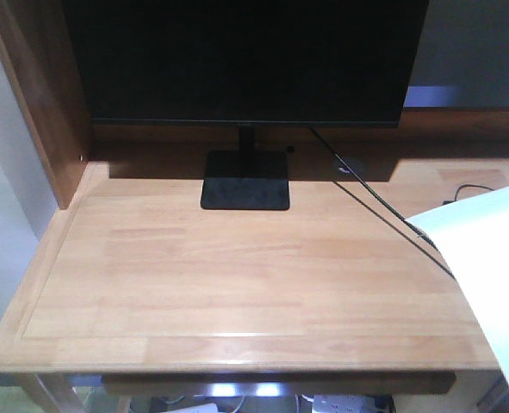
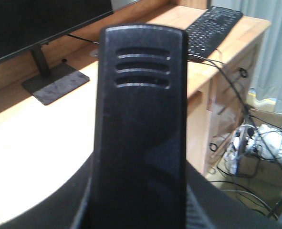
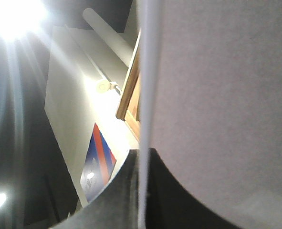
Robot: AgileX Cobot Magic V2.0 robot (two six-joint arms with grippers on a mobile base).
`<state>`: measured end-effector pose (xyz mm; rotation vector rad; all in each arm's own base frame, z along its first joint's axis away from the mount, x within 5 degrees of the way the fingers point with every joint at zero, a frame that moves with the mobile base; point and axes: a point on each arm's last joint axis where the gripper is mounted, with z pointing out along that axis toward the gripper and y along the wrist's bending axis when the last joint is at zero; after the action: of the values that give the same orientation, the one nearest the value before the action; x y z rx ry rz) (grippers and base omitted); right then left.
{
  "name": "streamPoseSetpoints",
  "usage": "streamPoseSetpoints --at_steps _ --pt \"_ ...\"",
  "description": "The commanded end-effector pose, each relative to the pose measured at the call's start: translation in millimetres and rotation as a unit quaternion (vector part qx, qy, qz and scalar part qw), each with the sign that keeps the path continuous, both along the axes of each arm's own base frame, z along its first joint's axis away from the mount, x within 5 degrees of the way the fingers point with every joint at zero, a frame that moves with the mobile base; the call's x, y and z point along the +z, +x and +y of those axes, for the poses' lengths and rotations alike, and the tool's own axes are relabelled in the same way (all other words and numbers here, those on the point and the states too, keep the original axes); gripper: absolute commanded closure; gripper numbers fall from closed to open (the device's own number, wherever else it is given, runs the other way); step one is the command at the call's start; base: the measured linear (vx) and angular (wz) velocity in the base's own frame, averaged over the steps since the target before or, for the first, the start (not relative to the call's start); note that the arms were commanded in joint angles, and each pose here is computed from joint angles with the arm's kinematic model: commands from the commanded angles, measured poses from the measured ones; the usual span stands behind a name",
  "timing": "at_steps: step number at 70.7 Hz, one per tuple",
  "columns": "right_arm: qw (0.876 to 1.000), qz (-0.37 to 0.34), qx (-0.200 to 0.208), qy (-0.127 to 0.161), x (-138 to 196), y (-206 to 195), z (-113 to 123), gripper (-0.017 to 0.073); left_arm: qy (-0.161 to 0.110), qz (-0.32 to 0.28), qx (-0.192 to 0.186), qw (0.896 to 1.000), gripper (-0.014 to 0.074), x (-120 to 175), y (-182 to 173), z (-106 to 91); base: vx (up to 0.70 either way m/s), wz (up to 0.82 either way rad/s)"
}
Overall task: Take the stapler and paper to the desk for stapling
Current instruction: 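Drive the base up to the wooden desk with the monitor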
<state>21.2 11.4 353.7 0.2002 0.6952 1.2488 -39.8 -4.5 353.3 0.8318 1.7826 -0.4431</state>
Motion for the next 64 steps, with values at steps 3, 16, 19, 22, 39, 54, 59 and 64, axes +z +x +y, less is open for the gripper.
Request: streamPoseSetpoints --at_steps 3,16,19,22,39,54,59,64 --pt "0.999 -0.032 -0.005 0.003 11.5 -5.1 -1.0 0.0564 -0.043 -0.037 0.001 0.998 0.0601 15.4 3.2 -2.5 0.23 0.00" --pt "0.999 -0.032 -0.005 0.003 11.5 -5.1 -1.0 0.0564 -0.043 -0.037 0.001 0.998 0.0601 15.4 3.2 -2.5 0.19 0.00" --pt "0.999 -0.032 -0.005 0.003 11.5 -5.1 -1.0 0.0564 -0.043 -0.037 0.001 0.998 0.0601 15.4 3.2 -2.5 0.16 0.00" --pt "0.999 -0.032 -0.005 0.003 11.5 -5.1 -1.0 0.0564 -0.043 -0.037 0.001 0.998 0.0601 15.4 3.2 -2.5 0.15 -0.01" --pt "0.999 -0.032 -0.005 0.003 11.5 -5.1 -1.0 0.0564 -0.043 -0.037 0.001 0.998 0.0601 15.4 3.2 -2.5 0.12 -0.01" --pt "0.999 -0.032 -0.005 0.003 11.5 -5.1 -1.0 0.0564 -0.043 -0.037 0.001 0.998 0.0601 15.4 3.2 -2.5 0.07 -0.01" --pt "0.999 -0.032 -0.005 0.003 11.5 -5.1 -1.0 0.0564 -0.043 -0.037 0.001 0.998 0.0601 15.4 3.2 -2.5 0.05 -0.02" --pt "0.999 -0.032 -0.005 0.003 11.5 -5.1 -1.0 0.0564 -0.043 -0.037 0.001 0.998 0.0601 15.4 3.2 -2.5 0.03 -0.01"
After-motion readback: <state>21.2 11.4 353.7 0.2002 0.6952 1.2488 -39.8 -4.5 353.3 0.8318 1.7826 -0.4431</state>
